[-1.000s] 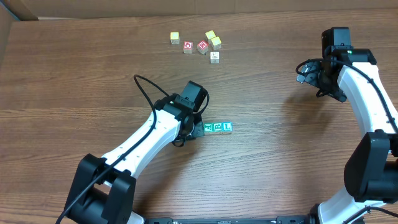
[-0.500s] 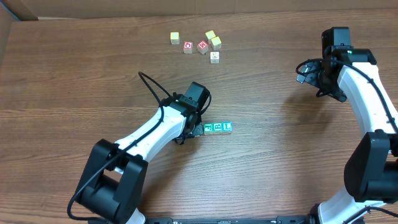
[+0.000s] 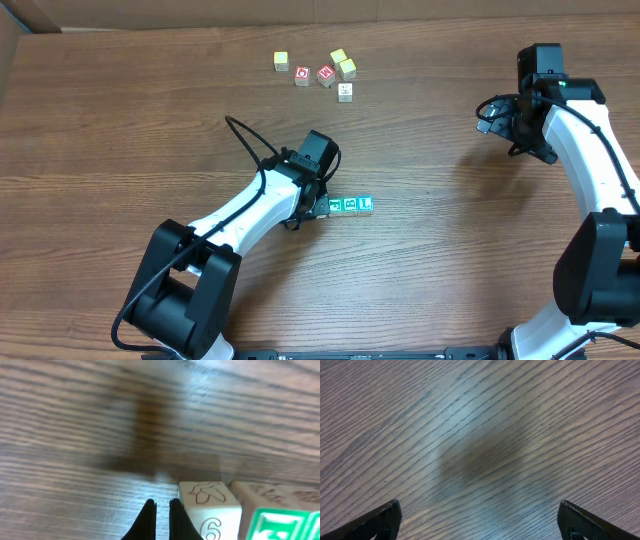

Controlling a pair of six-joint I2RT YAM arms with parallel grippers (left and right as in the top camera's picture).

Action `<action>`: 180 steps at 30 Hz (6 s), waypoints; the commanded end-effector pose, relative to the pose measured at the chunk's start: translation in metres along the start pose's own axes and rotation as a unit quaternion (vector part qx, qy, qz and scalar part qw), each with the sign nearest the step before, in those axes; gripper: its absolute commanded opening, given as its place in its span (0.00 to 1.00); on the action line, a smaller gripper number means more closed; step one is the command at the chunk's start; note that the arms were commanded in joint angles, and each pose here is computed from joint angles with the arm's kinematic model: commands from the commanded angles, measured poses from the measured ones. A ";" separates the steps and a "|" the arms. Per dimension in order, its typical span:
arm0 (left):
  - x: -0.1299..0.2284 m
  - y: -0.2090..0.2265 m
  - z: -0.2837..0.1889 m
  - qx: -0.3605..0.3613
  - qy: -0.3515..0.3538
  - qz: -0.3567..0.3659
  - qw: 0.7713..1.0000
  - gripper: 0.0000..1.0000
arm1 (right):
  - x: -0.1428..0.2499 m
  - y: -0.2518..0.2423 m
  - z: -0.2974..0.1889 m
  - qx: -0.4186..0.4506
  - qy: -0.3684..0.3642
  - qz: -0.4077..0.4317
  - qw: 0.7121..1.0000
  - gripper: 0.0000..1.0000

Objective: Flip 5 blocks
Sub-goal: 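Open the left gripper and raise it back to the left, then move the right gripper over the white tree-picture block in the cluster, then grasp the white tree block with the right gripper and lift it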

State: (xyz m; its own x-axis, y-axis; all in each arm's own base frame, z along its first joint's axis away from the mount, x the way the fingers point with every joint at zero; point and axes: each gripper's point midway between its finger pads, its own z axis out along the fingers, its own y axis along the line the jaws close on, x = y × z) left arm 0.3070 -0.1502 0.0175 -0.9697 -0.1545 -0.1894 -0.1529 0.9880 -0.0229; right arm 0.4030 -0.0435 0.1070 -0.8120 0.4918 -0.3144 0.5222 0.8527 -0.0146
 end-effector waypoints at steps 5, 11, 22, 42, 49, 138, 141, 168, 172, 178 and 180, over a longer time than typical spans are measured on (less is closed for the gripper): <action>0.000 -0.006 0.004 0.010 0.000 -0.001 1.000 0.04 | -0.007 0.002 -0.009 -0.007 -0.015 -0.001 1.000 1.00; -0.004 -0.009 0.004 0.016 -0.008 -0.002 1.000 0.04 | -0.007 0.002 -0.009 -0.007 -0.015 -0.001 1.000 1.00; -0.015 -0.011 -0.005 0.023 -0.024 0.007 0.999 0.04 | -0.007 0.002 -0.009 -0.007 -0.015 -0.001 1.000 1.00; -0.129 0.052 -0.141 0.059 -0.099 -0.035 0.993 0.52 | -0.007 0.002 -0.009 -0.007 -0.015 -0.001 1.000 1.00; -0.146 0.082 -0.138 0.042 -0.114 -0.072 0.990 0.78 | -0.007 0.002 -0.009 -0.007 -0.016 -0.001 1.000 1.00; -0.145 0.163 -0.138 -0.081 -0.116 -0.131 0.981 1.00 | 0.059 0.339 0.049 -0.249 -0.143 -0.222 0.932 0.65; -0.145 0.163 -0.138 -0.081 -0.116 -0.131 0.981 1.00 | 0.058 0.345 0.057 -0.255 -0.150 -0.219 0.930 0.63; -0.145 0.163 -0.138 -0.081 -0.116 -0.131 0.981 1.00 | 0.044 0.346 0.072 -0.234 -0.190 -0.204 0.931 0.36; -0.145 0.163 -0.138 -0.081 -0.116 -0.131 0.981 1.00 | 0.035 0.347 0.047 -0.245 -0.203 -0.199 0.927 0.26; -0.145 0.163 -0.138 -0.080 -0.116 -0.131 0.981 1.00 | 0.026 0.344 -0.009 -0.261 -0.217 -0.197 0.920 0.26; -0.145 0.163 -0.138 -0.081 -0.116 -0.131 0.981 1.00 | 0.028 0.343 -0.030 -0.266 -0.220 -0.200 0.917 0.26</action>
State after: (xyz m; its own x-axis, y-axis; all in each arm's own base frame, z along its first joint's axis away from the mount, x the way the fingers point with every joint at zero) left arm 0.3938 0.0267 0.1695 -0.8340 -0.3860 -0.3942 -0.4351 0.8995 0.0399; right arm 0.5517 0.2573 0.0333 -0.7539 0.0714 -0.6532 -0.0514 0.9846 0.1670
